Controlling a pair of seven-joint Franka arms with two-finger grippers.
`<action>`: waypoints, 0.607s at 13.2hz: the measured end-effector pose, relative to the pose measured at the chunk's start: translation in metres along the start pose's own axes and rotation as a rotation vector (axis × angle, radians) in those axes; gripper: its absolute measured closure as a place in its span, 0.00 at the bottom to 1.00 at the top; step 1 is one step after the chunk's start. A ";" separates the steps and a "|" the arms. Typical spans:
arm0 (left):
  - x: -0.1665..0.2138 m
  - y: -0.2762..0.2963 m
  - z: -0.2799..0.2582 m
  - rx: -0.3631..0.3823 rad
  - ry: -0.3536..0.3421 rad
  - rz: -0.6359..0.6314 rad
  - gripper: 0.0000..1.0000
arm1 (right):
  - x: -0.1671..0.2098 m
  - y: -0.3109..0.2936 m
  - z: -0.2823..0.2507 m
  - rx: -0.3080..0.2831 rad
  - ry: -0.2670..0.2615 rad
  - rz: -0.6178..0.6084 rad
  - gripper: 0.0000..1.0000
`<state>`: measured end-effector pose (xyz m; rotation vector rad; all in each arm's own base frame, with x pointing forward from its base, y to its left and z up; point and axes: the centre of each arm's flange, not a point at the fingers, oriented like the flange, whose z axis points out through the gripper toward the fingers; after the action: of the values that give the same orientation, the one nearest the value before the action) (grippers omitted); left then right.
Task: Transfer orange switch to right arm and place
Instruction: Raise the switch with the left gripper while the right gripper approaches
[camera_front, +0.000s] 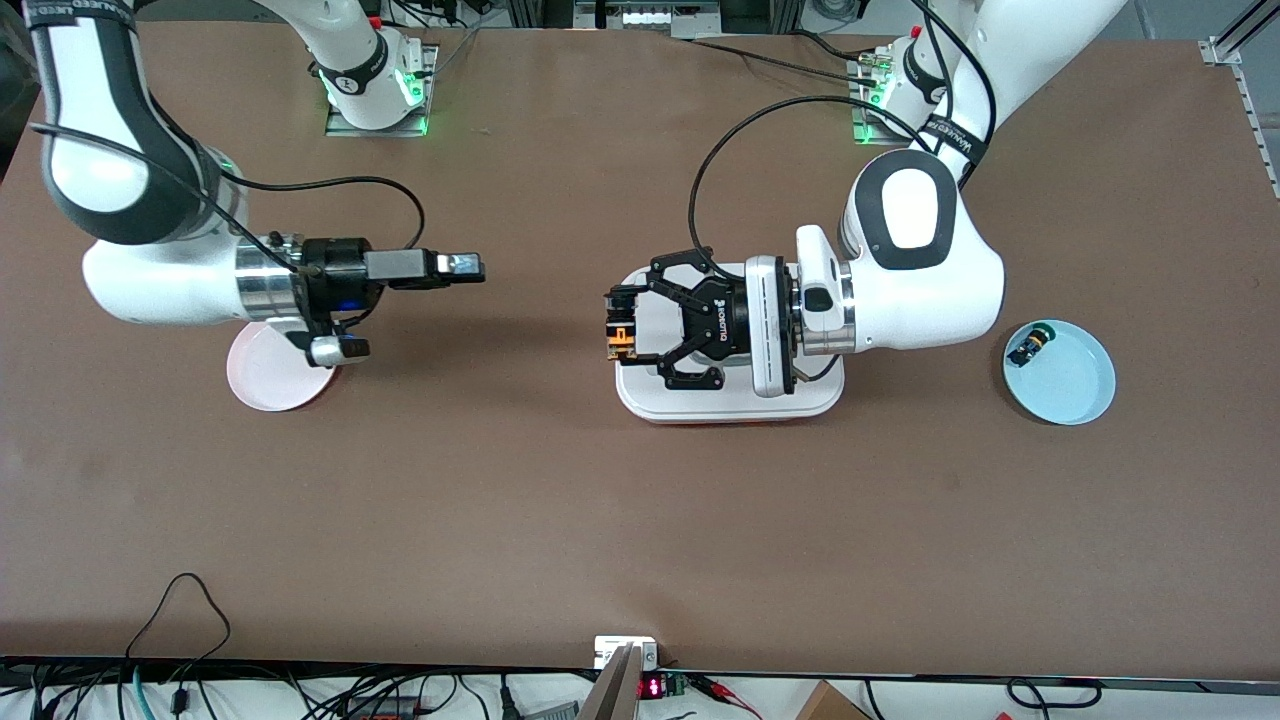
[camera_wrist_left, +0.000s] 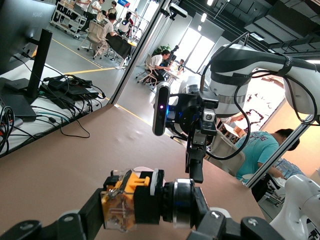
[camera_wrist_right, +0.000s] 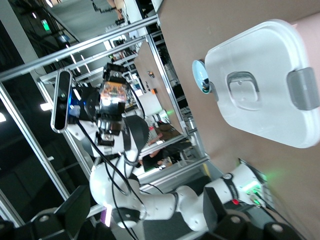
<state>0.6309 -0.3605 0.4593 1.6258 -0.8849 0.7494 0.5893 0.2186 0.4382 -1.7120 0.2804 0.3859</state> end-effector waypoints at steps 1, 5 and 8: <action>0.000 0.000 0.000 0.001 0.000 0.000 0.27 | 0.002 -0.001 0.010 0.027 0.018 0.033 0.00; 0.000 0.000 0.000 0.002 0.000 0.005 0.27 | 0.004 -0.011 0.037 0.141 0.097 0.187 0.00; 0.000 0.000 0.001 0.001 0.000 0.006 0.27 | -0.001 -0.016 0.067 0.196 0.150 0.246 0.00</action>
<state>0.6307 -0.3610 0.4592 1.6248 -0.8895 0.7537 0.5887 0.2873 0.4433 -1.5191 0.6225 0.3966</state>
